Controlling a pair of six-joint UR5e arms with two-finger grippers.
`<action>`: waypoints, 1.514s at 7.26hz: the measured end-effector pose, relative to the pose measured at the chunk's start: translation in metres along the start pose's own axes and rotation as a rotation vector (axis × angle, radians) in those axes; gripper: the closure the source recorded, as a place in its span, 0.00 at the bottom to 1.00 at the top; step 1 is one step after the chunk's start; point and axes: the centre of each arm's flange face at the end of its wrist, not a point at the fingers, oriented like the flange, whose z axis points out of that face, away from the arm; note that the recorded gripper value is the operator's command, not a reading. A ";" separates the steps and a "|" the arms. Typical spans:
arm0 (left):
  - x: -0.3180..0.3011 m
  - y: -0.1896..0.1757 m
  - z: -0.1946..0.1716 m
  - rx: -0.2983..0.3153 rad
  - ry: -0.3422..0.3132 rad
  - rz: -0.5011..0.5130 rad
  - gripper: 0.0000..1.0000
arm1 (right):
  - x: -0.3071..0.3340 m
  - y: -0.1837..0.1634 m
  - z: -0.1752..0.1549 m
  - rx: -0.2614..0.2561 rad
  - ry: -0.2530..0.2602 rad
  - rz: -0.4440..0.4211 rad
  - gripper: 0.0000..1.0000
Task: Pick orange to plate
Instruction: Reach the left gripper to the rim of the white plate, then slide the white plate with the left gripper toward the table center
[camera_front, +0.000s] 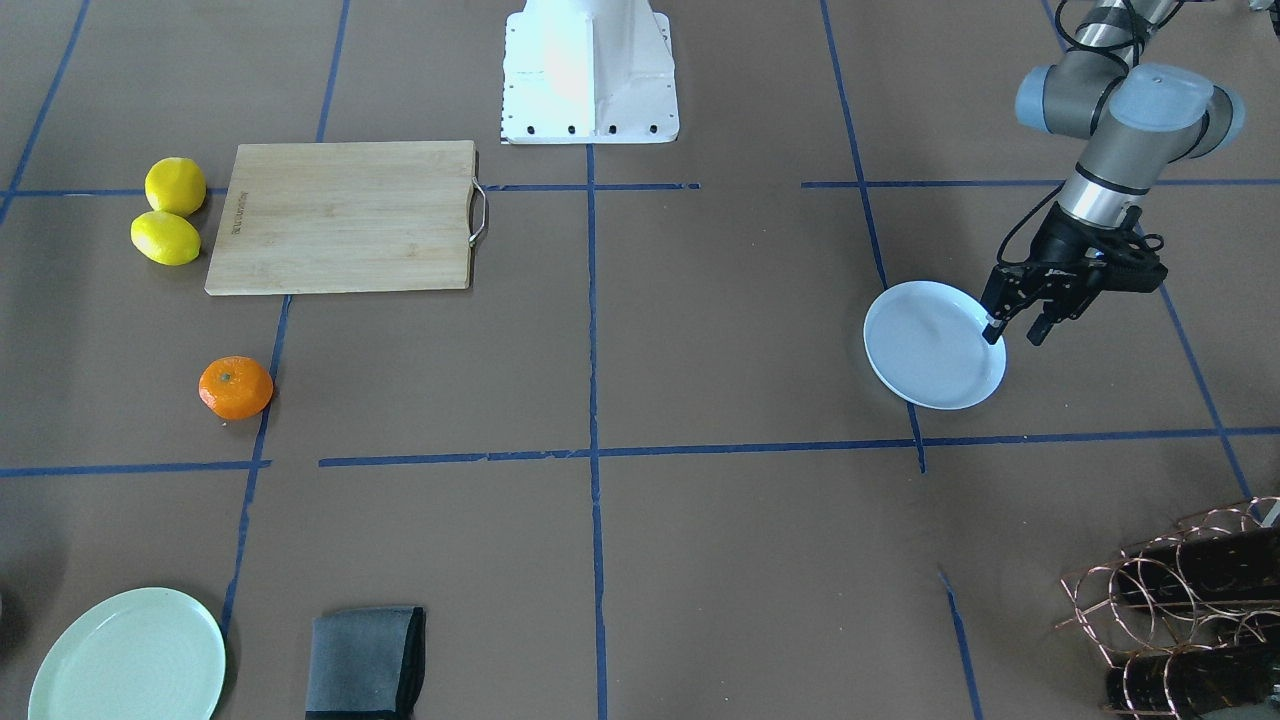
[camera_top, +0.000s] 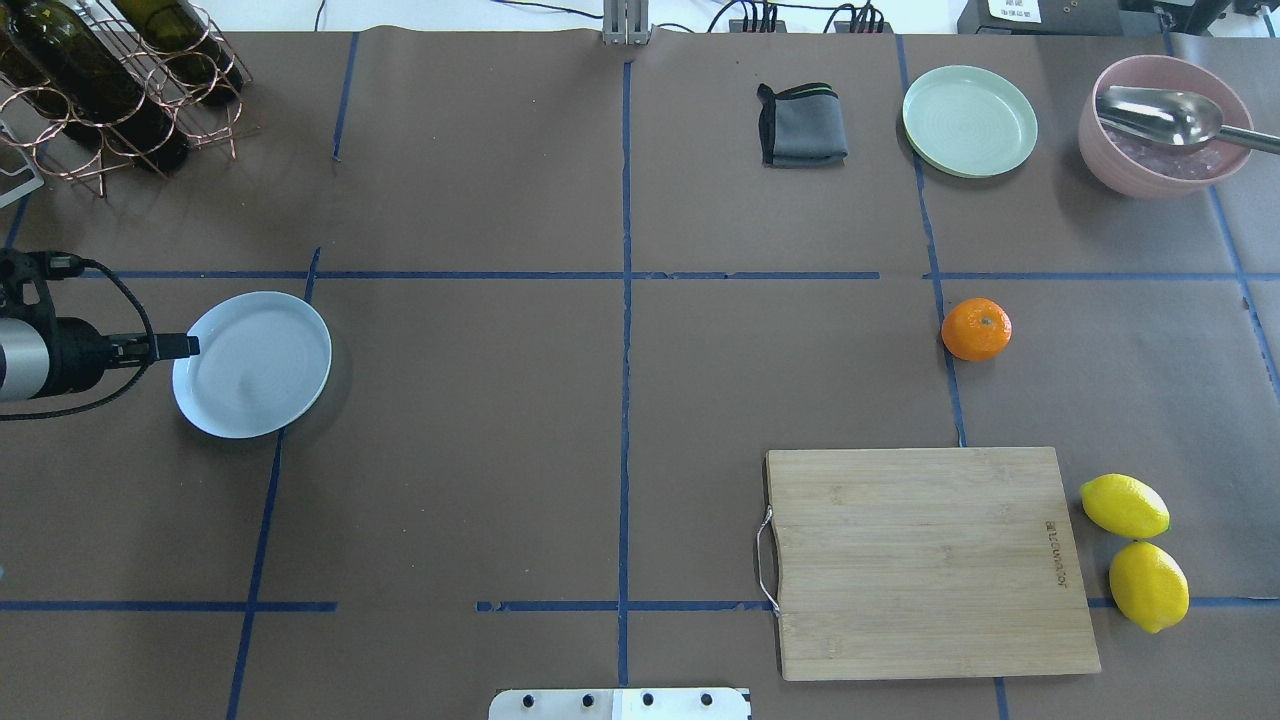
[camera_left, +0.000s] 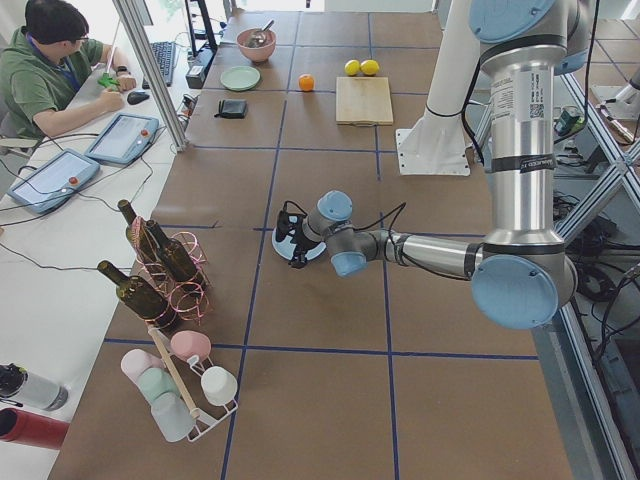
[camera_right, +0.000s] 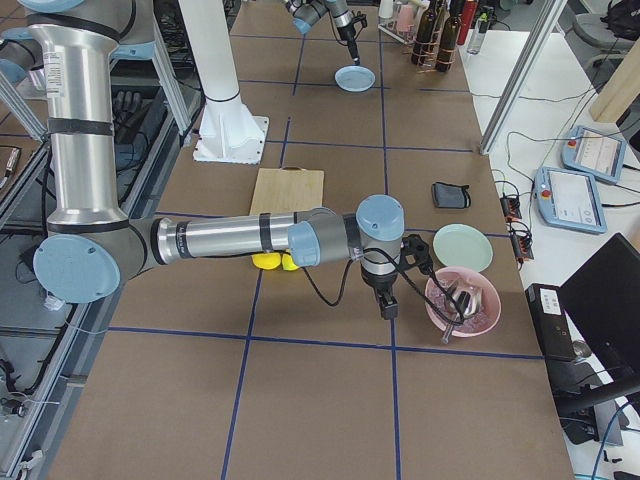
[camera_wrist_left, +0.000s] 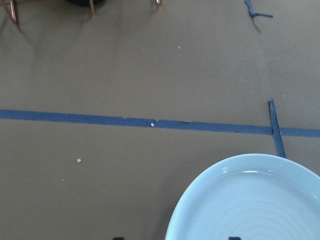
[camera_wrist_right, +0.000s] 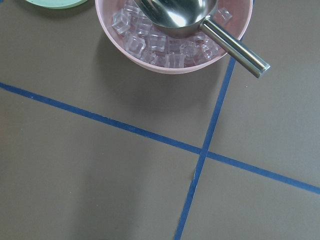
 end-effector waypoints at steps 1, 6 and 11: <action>0.001 0.009 0.008 -0.002 -0.006 -0.011 0.71 | 0.000 0.000 0.000 0.000 0.001 0.000 0.00; 0.008 0.014 0.009 -0.002 0.003 -0.007 1.00 | 0.001 0.000 0.000 -0.001 0.003 -0.001 0.00; 0.153 -0.037 0.005 0.034 0.145 -0.067 1.00 | -0.001 0.000 -0.001 0.002 0.002 -0.001 0.00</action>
